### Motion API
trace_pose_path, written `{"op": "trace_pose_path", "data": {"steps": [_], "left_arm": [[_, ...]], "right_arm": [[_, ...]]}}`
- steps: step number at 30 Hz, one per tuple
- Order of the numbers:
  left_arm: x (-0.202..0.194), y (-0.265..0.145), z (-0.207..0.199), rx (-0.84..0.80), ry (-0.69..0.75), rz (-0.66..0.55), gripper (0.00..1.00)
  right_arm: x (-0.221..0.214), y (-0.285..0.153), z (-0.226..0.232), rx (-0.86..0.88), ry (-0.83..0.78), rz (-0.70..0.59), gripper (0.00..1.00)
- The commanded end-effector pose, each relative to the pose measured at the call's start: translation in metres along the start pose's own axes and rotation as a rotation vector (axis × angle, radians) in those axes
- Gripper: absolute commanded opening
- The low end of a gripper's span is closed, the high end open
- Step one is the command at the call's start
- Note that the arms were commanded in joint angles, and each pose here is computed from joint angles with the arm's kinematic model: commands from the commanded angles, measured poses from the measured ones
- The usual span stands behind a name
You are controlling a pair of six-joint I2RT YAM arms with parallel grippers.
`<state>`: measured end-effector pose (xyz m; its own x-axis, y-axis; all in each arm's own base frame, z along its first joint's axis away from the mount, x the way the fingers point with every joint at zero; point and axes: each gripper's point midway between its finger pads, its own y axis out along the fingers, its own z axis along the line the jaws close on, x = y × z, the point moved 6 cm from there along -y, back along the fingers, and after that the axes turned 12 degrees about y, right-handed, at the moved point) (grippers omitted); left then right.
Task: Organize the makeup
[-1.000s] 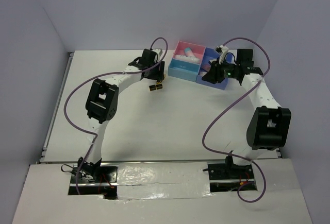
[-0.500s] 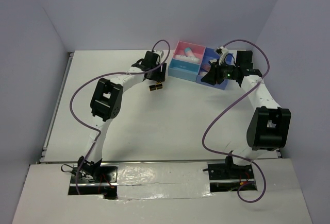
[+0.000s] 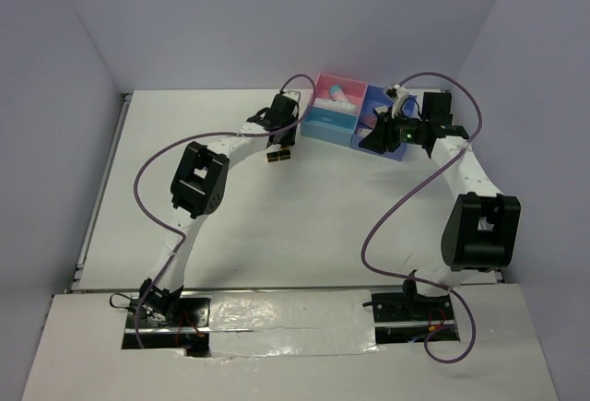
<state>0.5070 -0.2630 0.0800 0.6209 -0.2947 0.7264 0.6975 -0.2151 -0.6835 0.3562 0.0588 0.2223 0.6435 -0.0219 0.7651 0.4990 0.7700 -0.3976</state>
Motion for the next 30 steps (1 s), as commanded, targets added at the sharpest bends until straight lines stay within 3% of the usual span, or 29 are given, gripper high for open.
{"op": "trace_pose_path", "data": {"steps": [1,4,12,18,24,30], "left_arm": [[0.005,0.002,0.003,0.048,0.021,-0.015,0.39],[0.002,-0.001,0.005,0.062,0.029,-0.010,0.33],[0.009,-0.016,0.012,0.071,0.007,-0.042,0.00],[0.043,-0.058,0.024,0.009,-0.063,-0.165,0.00],[0.059,-0.109,0.021,-0.188,-0.105,-0.288,0.00],[0.057,-0.142,0.006,-0.392,-0.051,-0.354,0.00]], "right_arm": [[0.011,-0.008,0.008,0.007,-0.045,-0.043,0.42],[0.013,-0.008,0.009,0.006,-0.047,-0.042,0.42],[0.011,-0.011,0.012,-0.001,-0.050,-0.043,0.42],[0.009,-0.013,0.012,-0.007,-0.049,-0.044,0.42],[0.010,-0.013,0.013,-0.011,-0.048,-0.046,0.43],[0.009,-0.012,0.013,-0.006,-0.044,-0.046,0.43]]}}
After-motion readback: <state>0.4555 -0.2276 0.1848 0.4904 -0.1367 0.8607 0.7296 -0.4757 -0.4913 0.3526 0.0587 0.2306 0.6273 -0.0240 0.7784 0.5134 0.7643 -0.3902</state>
